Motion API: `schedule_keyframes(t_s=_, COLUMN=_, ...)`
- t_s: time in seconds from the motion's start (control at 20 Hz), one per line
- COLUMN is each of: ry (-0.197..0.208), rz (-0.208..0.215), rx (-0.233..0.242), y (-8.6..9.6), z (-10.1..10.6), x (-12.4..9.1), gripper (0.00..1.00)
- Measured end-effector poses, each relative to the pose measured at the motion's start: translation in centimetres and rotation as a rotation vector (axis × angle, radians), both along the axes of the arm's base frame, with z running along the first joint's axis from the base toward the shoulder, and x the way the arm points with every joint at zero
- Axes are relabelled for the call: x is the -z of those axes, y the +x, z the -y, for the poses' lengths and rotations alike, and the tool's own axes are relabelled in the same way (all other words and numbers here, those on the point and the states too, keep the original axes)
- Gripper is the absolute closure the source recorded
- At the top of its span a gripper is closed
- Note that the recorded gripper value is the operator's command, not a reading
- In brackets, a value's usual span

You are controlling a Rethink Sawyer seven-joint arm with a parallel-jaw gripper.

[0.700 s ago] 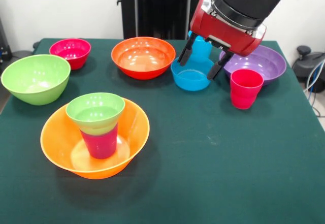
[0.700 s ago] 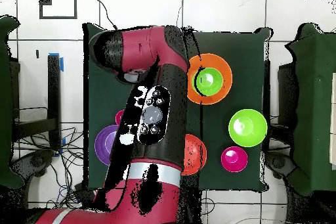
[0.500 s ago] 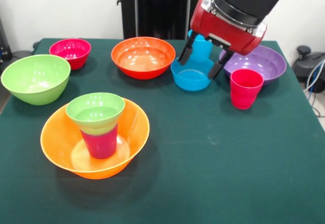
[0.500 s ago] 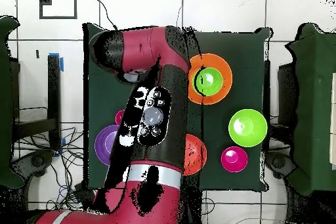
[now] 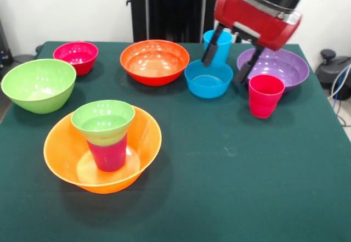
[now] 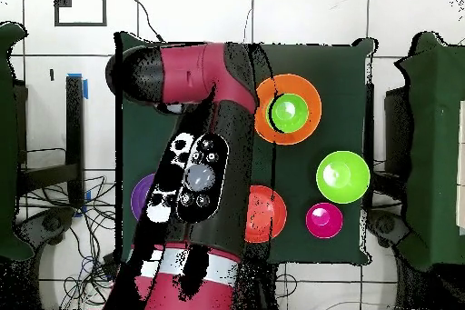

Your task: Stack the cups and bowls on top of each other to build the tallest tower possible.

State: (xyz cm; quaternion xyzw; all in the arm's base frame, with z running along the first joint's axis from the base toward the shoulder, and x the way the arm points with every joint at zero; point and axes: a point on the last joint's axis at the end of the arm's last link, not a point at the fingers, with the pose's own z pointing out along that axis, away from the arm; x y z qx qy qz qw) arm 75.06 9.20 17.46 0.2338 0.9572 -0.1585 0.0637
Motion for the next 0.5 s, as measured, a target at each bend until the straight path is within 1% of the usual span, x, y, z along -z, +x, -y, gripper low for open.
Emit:
schedule_keyframes(t_s=0.1, ry=0.01, rz=0.02, rx=0.012, y=-0.3, z=-1.4, x=0.3, gripper=0.0)
schedule_keyframes(t_s=0.2, ry=0.018, rz=0.032, rx=0.015, y=-0.6, z=-2.7, x=0.7, gripper=0.0)
schedule_keyframes(t_s=0.25, ry=0.031, rz=0.048, rx=0.013, y=-1.2, z=-4.7, x=1.3, gripper=0.0)
schedule_keyframes(t_s=0.3, ry=0.034, rz=0.053, rx=0.012, y=-1.3, z=-5.3, x=1.6, gripper=0.0)
schedule_keyframes(t_s=0.5, ry=0.069, rz=0.091, rx=0.007, y=-2.6, z=-9.5, x=3.5, gripper=0.0)
